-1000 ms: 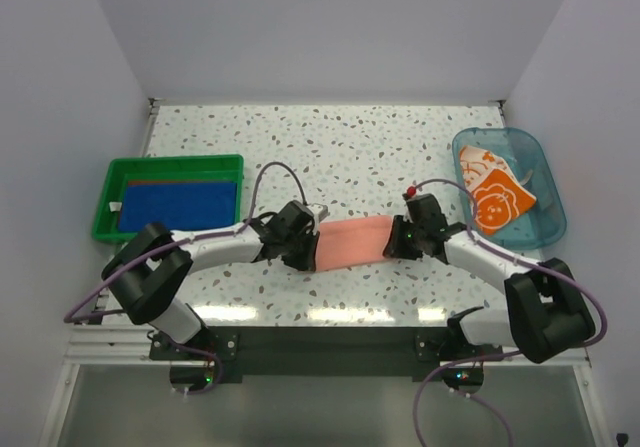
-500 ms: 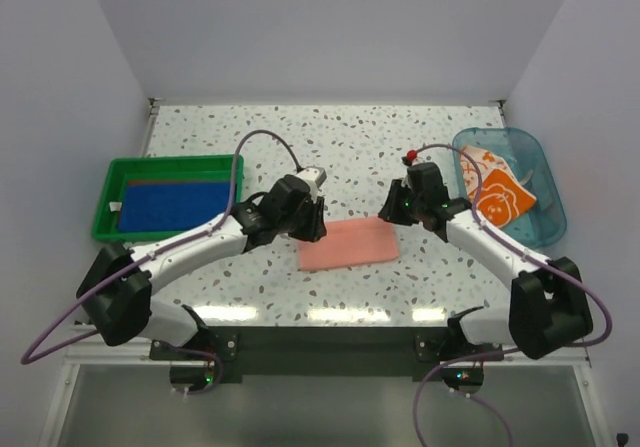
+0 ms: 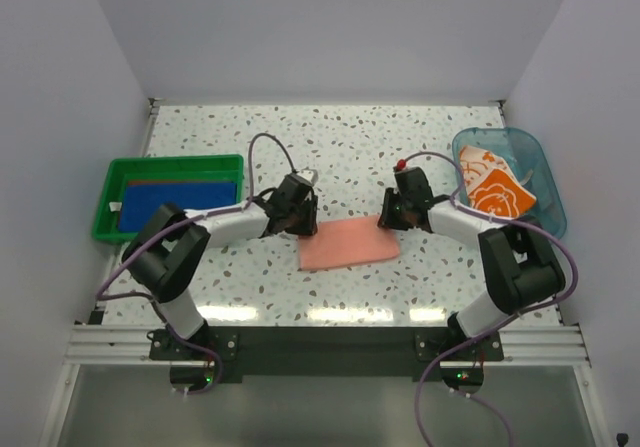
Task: Fold and stack the towels
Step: Smooth out wrinkles on the folded towel, then neatly place the folded towel into the bin
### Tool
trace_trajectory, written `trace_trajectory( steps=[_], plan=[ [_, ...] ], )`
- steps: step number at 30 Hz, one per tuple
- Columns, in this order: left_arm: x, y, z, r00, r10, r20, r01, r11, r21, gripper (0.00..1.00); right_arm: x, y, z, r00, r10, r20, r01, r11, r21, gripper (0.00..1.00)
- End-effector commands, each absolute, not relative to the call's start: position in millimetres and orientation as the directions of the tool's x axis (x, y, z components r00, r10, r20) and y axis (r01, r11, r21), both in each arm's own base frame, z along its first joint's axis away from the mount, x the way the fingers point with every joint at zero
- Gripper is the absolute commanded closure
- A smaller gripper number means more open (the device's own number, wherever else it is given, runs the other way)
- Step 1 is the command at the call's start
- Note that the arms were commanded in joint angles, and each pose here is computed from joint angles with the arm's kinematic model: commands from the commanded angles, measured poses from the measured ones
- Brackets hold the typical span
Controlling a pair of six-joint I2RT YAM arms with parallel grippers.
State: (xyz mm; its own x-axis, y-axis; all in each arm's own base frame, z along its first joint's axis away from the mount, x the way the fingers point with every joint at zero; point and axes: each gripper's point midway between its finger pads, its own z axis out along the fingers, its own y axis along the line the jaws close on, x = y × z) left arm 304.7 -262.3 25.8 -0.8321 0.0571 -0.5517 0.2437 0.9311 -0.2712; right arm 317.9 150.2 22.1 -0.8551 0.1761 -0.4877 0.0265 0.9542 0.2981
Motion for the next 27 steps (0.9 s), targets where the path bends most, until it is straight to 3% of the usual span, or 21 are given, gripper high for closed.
trace_trajectory(
  steps=[1,6,7,10,11,20,23,27],
  plan=[
    [308,-262,54,-0.798,0.009,-0.603,0.237,0.924,-0.301,0.59,331,144,55,-0.802,0.112,-0.587,-0.035,0.972,0.234,0.71],
    [321,-234,111,-0.727,-0.065,-0.684,0.187,0.939,-0.288,0.36,315,169,93,-0.779,-0.039,-0.626,-0.185,0.968,0.171,0.61],
    [328,-222,118,-0.716,-0.091,-0.692,0.159,0.944,-0.288,0.25,306,183,100,-0.766,-0.086,-0.637,-0.244,0.956,0.164,0.58],
    [337,-192,139,-0.688,-0.127,-0.714,0.098,0.959,-0.265,0.03,283,216,106,-0.744,-0.198,-0.638,-0.365,0.92,0.14,0.47],
    [339,-186,144,-0.682,-0.133,-0.719,0.086,0.962,-0.26,0.0,277,225,107,-0.739,-0.231,-0.633,-0.395,0.91,0.128,0.44],
    [336,-103,151,-0.677,-0.216,-0.704,-0.071,0.971,-0.23,0.0,218,321,87,-0.607,-0.546,-0.578,-0.674,0.739,0.01,0.28],
    [331,-91,150,-0.679,-0.228,-0.698,-0.09,0.969,-0.229,0.0,211,339,80,-0.555,-0.616,-0.559,-0.719,0.693,-0.05,0.28],
    [324,-85,147,-0.685,-0.231,-0.691,-0.1,0.969,-0.225,0.0,211,352,65,-0.526,-0.668,-0.527,-0.746,0.659,-0.09,0.37]
  ],
)
